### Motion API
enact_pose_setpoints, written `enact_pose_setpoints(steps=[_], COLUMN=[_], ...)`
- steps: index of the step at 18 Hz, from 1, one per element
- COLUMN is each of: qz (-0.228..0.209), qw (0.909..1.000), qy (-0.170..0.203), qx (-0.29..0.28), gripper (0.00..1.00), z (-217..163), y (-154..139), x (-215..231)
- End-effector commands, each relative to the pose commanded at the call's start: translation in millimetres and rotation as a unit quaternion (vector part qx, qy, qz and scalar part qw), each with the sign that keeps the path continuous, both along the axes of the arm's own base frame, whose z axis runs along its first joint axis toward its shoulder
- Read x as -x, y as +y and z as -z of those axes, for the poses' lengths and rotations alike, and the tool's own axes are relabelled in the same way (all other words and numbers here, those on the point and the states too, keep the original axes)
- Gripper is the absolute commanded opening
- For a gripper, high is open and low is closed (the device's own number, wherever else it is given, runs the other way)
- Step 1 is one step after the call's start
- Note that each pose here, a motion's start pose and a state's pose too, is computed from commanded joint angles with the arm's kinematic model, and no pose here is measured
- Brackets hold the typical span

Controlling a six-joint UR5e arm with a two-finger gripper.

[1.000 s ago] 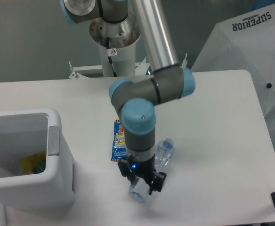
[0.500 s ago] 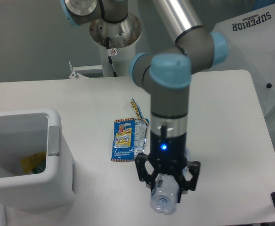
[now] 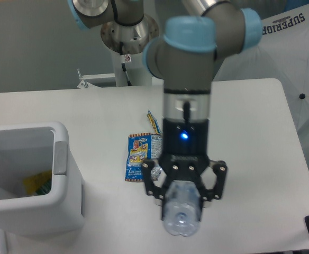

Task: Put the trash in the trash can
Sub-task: 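Carry the bottle over the white bin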

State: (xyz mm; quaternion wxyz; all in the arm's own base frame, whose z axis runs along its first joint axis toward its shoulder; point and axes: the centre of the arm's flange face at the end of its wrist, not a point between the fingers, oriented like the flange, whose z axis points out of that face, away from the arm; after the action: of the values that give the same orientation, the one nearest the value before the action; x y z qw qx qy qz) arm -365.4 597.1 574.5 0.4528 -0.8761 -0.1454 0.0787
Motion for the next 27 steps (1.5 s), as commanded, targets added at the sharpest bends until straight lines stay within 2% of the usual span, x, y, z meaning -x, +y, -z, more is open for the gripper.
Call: enact_pose_setpoints(steps=[8,11,16,21,25,27], qz=[0.026,0.038,0.077,0.099,0.101,0.100], qw=[0.9988,0.9975,0.9944,0.9921,0.9911,0.9911], qy=[-0.005,-0.028,-0.060,-0.074,-0.087,-0.088], qx=[-0.043,-0.052,-0.040,-0.022,0.001,0.003], gripper=[0.63,0.63,0.63,0.63,0.63,0.63], z=[-57,-61,-43,-19,14,17], y=[5,17,44,62,75,76], x=[-85,-121,-187,-213,-213,-212])
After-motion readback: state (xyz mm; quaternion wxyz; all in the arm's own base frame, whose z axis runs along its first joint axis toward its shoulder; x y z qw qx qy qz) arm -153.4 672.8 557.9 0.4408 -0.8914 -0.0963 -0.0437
